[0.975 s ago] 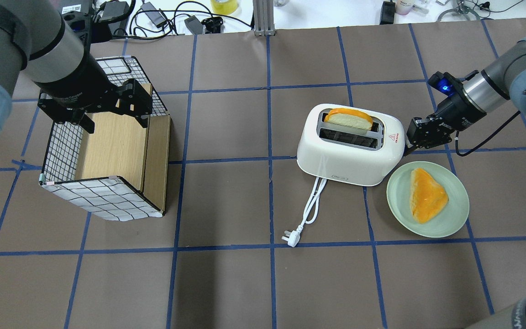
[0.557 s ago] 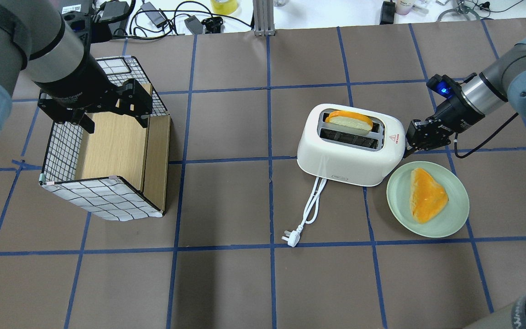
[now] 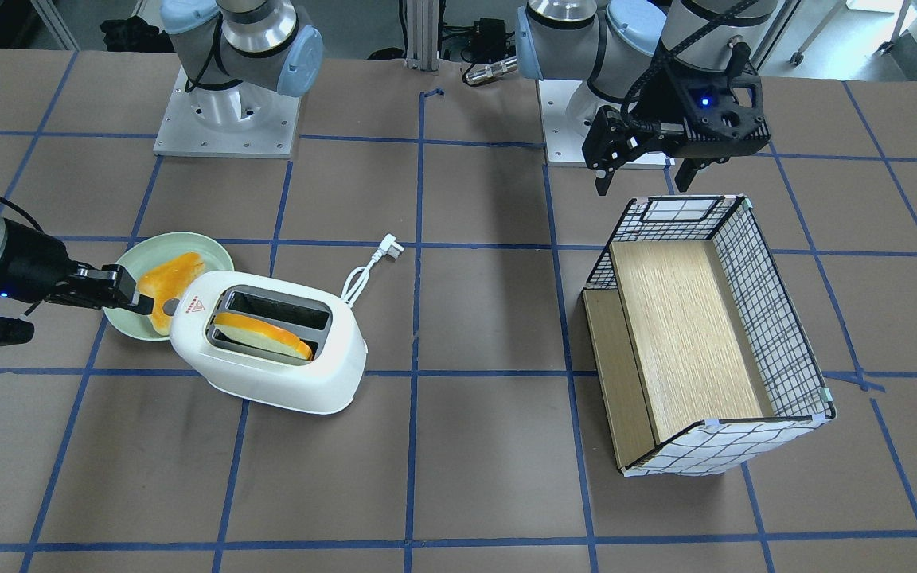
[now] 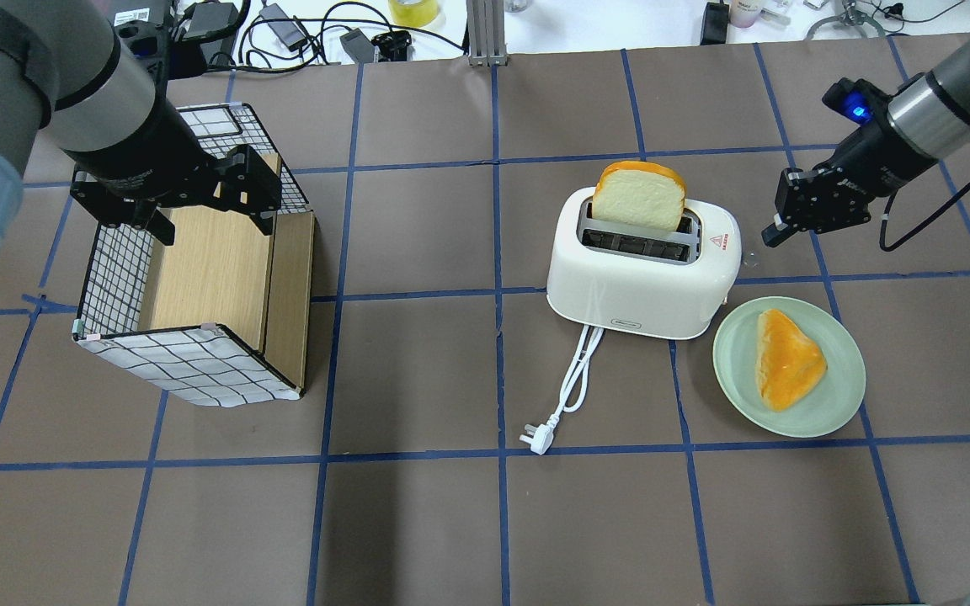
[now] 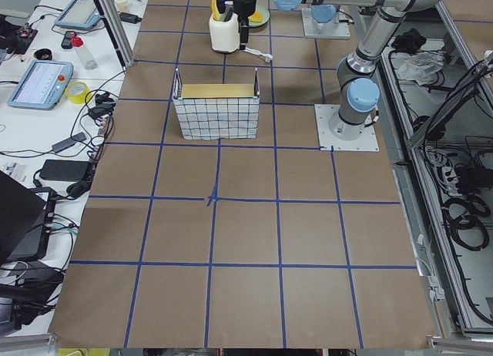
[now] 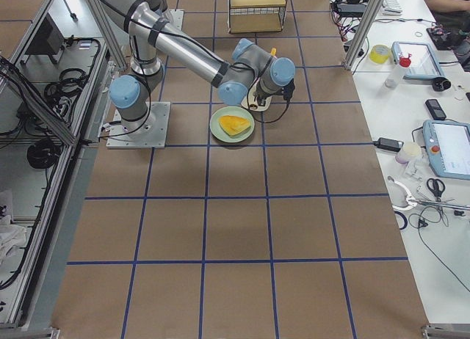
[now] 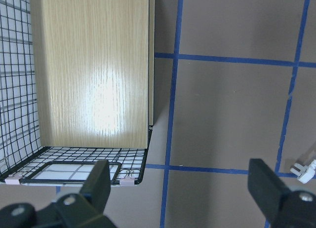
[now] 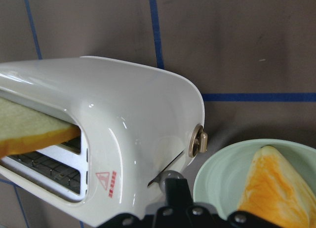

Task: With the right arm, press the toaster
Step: 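Lift the right gripper up and away from the toaster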

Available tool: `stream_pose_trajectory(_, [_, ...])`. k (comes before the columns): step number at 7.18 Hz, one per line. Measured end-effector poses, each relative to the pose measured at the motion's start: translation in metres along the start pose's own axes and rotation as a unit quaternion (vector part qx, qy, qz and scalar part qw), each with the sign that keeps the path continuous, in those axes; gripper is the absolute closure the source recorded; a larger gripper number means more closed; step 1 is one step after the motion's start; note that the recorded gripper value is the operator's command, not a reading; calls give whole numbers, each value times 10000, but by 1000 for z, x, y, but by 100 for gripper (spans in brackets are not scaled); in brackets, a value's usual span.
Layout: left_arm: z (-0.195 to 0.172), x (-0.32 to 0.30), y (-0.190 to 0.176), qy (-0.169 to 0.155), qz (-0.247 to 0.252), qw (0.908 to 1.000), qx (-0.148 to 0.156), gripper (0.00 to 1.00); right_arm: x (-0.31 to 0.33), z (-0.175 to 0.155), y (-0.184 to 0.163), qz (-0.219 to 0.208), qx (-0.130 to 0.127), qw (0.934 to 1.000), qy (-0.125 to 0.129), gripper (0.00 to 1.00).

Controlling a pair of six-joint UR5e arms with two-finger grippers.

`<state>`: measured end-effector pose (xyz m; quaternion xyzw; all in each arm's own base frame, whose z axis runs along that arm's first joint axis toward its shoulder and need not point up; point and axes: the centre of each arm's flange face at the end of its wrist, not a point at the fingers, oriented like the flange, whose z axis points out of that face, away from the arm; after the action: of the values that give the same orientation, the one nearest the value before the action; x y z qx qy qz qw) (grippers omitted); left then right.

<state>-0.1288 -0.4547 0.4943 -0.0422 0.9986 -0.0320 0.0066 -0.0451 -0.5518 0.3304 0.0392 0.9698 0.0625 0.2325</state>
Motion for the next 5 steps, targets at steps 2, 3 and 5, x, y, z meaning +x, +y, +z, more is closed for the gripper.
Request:
stream_pose_trajectory(2, [0,0,0,0,0,10000,-1,0,-25,-44,26,188,274,9987,375,33])
stream_pose_trajectory(3, [0,0,0,-1,0,10000,0,0,-35,-65,42,211,413,9965,689,0])
stream_pose_trajectory(5, [0,0,0,-1,0,10000,0,0,-50,-109,66,176,704,9871,1424,0])
